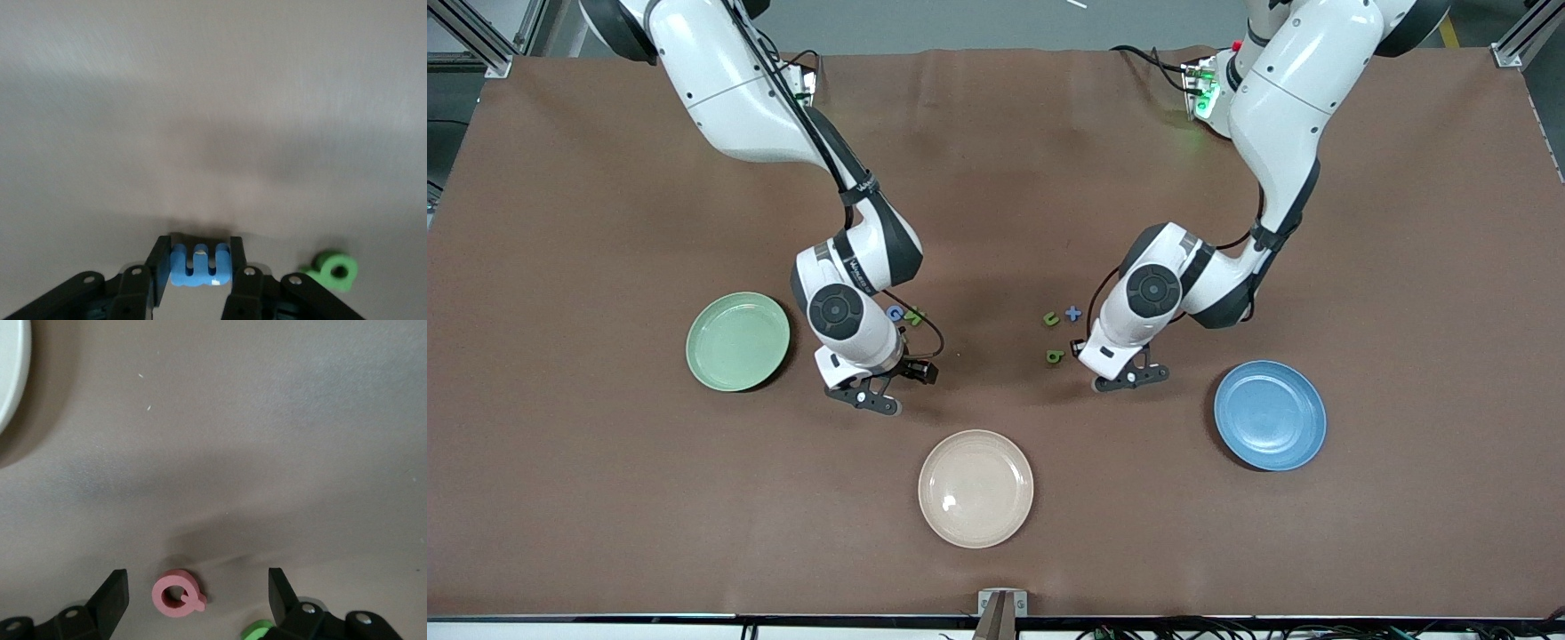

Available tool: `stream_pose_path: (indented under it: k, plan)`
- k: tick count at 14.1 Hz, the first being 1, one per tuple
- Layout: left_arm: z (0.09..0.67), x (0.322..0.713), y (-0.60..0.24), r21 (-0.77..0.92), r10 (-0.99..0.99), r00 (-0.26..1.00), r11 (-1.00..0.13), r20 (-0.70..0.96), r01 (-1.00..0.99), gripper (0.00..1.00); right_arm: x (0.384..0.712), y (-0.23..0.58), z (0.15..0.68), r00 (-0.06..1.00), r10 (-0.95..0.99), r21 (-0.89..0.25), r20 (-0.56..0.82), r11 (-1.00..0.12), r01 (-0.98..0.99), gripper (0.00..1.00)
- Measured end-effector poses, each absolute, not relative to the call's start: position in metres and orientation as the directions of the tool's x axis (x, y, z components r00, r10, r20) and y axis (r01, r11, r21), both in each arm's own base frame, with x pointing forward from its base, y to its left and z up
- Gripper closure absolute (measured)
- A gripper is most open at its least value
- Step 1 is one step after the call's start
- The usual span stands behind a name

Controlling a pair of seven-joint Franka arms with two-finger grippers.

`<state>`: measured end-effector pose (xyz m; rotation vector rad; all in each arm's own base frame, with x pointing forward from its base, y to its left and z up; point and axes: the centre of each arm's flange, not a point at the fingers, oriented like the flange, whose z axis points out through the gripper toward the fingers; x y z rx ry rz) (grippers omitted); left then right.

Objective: Sort upper and lower case letters into plates
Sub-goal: 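Reach the pink Q with the right gripper while the left gripper grasps m, then lift the pink Q with the right gripper while the left gripper drops m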

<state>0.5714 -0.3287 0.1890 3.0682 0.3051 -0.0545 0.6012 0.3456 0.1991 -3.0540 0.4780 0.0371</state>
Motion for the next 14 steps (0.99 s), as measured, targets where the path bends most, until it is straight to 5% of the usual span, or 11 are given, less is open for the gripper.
stream_pose_path:
  k: [6,14]
  plan:
    - [0.271,0.642,-0.195,0.036,0.148,0.989,-0.988,0.026,0.147,0.6,0.594,0.36,0.183,0.943,-0.334,-0.048,-0.013,-0.941,-0.334,0.15]
    - [0.24,0.662,-0.039,0.025,0.07,0.997,-0.997,-0.02,0.071,0.6,0.591,0.366,0.182,0.934,-0.357,-0.055,-0.007,-0.933,-0.356,0.33]
